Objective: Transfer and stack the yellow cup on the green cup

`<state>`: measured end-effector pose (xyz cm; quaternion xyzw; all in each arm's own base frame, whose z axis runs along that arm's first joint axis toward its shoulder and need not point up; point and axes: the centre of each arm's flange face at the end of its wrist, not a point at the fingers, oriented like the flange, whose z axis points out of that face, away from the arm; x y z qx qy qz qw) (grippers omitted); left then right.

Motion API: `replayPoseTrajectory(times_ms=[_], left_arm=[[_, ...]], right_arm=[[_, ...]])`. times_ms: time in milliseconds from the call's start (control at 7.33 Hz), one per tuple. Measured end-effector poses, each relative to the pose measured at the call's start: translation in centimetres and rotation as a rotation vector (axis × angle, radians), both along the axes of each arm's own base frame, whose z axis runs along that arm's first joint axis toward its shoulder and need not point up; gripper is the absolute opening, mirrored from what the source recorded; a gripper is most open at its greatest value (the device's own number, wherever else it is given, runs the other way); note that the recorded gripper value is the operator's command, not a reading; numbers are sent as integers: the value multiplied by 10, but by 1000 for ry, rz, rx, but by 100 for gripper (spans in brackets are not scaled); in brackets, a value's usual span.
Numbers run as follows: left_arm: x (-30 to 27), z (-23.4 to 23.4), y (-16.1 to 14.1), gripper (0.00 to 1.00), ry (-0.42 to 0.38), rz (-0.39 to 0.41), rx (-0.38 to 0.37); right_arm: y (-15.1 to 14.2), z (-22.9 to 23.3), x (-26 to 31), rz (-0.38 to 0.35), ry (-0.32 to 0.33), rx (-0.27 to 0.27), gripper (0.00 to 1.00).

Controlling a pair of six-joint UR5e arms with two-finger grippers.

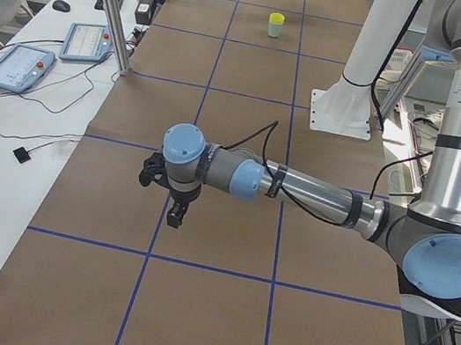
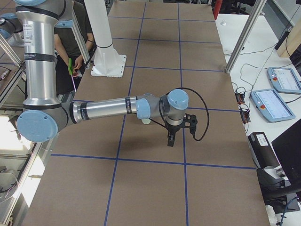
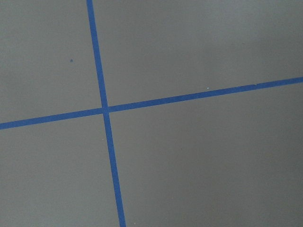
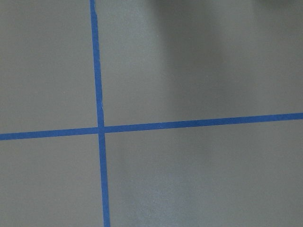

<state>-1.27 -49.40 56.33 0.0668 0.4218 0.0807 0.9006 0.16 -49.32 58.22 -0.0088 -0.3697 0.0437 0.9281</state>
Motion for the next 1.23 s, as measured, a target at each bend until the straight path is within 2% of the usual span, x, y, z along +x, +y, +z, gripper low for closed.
replayPoseTrajectory(times_ms=[545, 1227], left_arm=[[5, -10, 4, 100, -9, 11, 23], [3, -10, 6, 100, -35, 5, 25]], right_arm=[[14, 5, 6, 8, 7, 4, 100], [17, -12, -20, -47, -31, 21, 100]])
